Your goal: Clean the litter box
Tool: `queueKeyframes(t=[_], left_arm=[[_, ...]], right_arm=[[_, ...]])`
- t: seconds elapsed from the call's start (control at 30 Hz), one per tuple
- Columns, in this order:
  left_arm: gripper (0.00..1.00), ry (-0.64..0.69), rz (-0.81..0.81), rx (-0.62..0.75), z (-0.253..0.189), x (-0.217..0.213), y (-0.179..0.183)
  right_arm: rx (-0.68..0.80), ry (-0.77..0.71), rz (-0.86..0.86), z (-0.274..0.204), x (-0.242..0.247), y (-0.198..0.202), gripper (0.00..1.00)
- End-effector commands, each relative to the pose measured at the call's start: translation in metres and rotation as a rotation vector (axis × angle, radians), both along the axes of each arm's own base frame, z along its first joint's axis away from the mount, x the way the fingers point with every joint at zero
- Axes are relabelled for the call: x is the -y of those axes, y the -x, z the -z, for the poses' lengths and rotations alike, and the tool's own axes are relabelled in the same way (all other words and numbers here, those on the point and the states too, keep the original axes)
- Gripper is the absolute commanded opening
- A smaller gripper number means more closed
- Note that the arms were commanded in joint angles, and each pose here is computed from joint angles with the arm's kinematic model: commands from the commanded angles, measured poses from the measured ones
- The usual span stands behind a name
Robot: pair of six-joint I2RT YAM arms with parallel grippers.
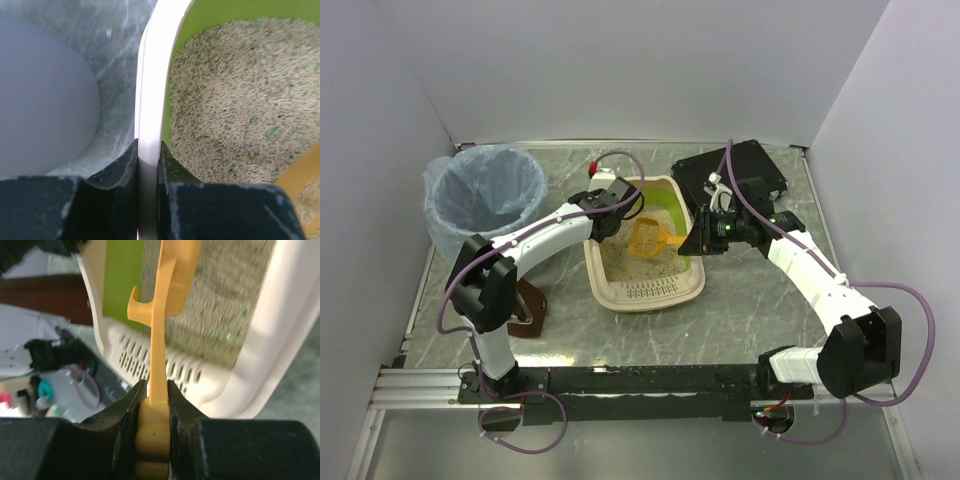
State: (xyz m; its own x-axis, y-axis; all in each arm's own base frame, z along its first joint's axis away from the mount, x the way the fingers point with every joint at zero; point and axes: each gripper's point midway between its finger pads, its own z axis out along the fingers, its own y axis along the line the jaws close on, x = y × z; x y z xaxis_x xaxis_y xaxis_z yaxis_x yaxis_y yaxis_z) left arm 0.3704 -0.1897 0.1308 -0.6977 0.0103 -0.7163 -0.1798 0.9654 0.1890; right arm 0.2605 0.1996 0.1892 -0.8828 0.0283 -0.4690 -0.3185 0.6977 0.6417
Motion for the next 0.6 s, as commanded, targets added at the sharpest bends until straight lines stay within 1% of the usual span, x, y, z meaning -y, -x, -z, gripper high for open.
queueKeyframes(t=[0.0,0.03,0.07,0.13,0.23,0.27,0.3,0.37,0.4,0.5,0.53,0.57], left_arm=[[0.01,0.043,-0.045,0.315,-0.101,0.013,-0.037],[0.01,0.034,-0.040,0.329,-0.107,0.015,-0.037],[0.01,0.033,-0.038,0.337,-0.110,0.016,-0.038],[0.01,0.034,-0.035,0.359,-0.119,0.022,-0.037],[0.01,0.041,-0.018,0.378,-0.123,0.032,-0.033],[0.01,0.046,-0.015,0.379,-0.123,0.033,-0.032],[0.01,0.053,-0.009,0.372,-0.119,0.035,-0.030],[0.01,0.086,0.008,0.364,-0.118,0.041,-0.027],[0.01,0.094,0.014,0.354,-0.115,0.043,-0.025],[0.01,0.125,0.031,0.345,-0.113,0.052,-0.018],[0.01,0.136,0.031,0.344,-0.113,0.056,-0.015],[0.01,0.133,0.032,0.344,-0.113,0.057,-0.013]], right_arm=[[-0.126,-0.046,-0.004,-0.017,-0.003,0.022,0.00],[-0.140,-0.021,0.014,-0.016,0.000,0.021,0.00],[-0.212,0.007,0.027,-0.008,0.004,0.029,0.00],[-0.253,0.024,0.043,-0.003,0.006,0.030,0.00],[-0.302,0.051,0.116,0.013,0.008,0.018,0.00],[-0.331,0.065,0.170,0.022,0.010,0.012,0.00],[-0.295,0.031,0.189,0.022,0.005,-0.002,0.00],[-0.331,-0.030,0.215,0.033,-0.005,-0.011,0.00],[-0.299,-0.119,0.179,0.024,-0.018,-0.021,0.00],[-0.351,-0.249,0.205,0.033,-0.036,-0.033,0.00],[-0.297,-0.314,0.185,0.026,-0.044,-0.043,0.00],[-0.304,-0.333,0.215,0.026,-0.049,-0.049,0.00]])
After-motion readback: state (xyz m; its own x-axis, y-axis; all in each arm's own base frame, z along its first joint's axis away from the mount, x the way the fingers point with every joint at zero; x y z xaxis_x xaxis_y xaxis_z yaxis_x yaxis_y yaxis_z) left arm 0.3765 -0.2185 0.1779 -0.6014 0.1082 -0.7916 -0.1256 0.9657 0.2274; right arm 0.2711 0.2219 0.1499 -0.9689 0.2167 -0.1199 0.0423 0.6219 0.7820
